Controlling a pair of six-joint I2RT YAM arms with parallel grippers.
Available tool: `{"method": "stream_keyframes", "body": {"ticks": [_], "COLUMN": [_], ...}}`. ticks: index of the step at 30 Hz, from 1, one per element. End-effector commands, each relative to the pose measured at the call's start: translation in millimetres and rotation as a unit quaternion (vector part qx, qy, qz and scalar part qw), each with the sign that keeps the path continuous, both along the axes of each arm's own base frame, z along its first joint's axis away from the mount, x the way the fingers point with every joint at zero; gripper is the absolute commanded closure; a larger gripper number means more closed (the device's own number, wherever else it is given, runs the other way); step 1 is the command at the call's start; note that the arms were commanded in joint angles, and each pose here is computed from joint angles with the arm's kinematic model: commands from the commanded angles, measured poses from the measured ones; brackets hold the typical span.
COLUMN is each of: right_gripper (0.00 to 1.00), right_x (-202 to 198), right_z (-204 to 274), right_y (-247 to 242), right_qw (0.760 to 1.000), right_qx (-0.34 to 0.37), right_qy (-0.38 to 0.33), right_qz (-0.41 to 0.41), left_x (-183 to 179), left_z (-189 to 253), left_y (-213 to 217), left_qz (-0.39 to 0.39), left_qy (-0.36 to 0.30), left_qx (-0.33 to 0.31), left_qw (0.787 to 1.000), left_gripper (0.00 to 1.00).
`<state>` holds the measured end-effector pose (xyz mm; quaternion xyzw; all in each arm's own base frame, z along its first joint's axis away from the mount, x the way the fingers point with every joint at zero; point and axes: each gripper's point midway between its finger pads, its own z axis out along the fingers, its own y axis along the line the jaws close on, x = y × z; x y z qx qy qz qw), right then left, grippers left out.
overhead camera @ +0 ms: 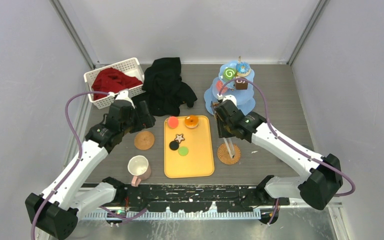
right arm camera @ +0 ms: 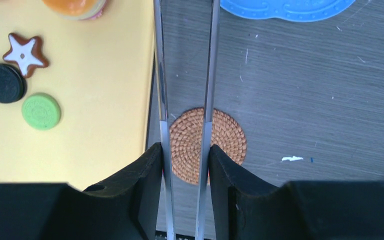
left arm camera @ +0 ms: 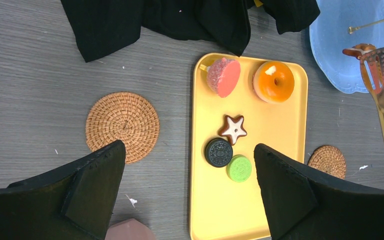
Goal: Serve the afternoon tea
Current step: Pick up the desert from the tray, then place the desert on the desert table.
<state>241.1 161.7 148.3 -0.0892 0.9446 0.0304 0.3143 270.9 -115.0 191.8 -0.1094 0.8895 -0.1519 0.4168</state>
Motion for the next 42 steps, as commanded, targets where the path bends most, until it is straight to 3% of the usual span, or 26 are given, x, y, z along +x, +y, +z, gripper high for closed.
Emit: {"method": "stream_keyframes", "body": {"ticks": [1,29,34,39,42], "right_gripper": [0.92,0.92,0.92,0.85,0.75], "right_x": [33,92,87,75,69], "right_z": [7,-42,-59,-70,-70], "right_y": [10,13,12,13,15], "right_qw": [0.998,0.992,0.994,0.996,0.997], "right_qx": [0.022,0.029,0.026,0.033,0.041], "right_qy": [-0.057,-0.093,-0.068,-0.041,-0.029], "right_qz": [-0.012,-0.083,-0.081,-0.071,-0.063], "left_x": [6,5,5,5,6], "left_z": [15,19,18,17,14], "left_y": [0,4,4,4,4], "left_qz": [0.005,0.006,0.005,0.007,0.008], "left_qy": [-0.027,-0.029,-0.025,-0.024,-0.021], "left_qx": [-0.01,0.003,0.004,0.004,0.004], "left_qw": [1.0,1.0,1.0,1.0,1.0], "left_gripper": [0.01,0.01,0.01,0.01,0.01]}}
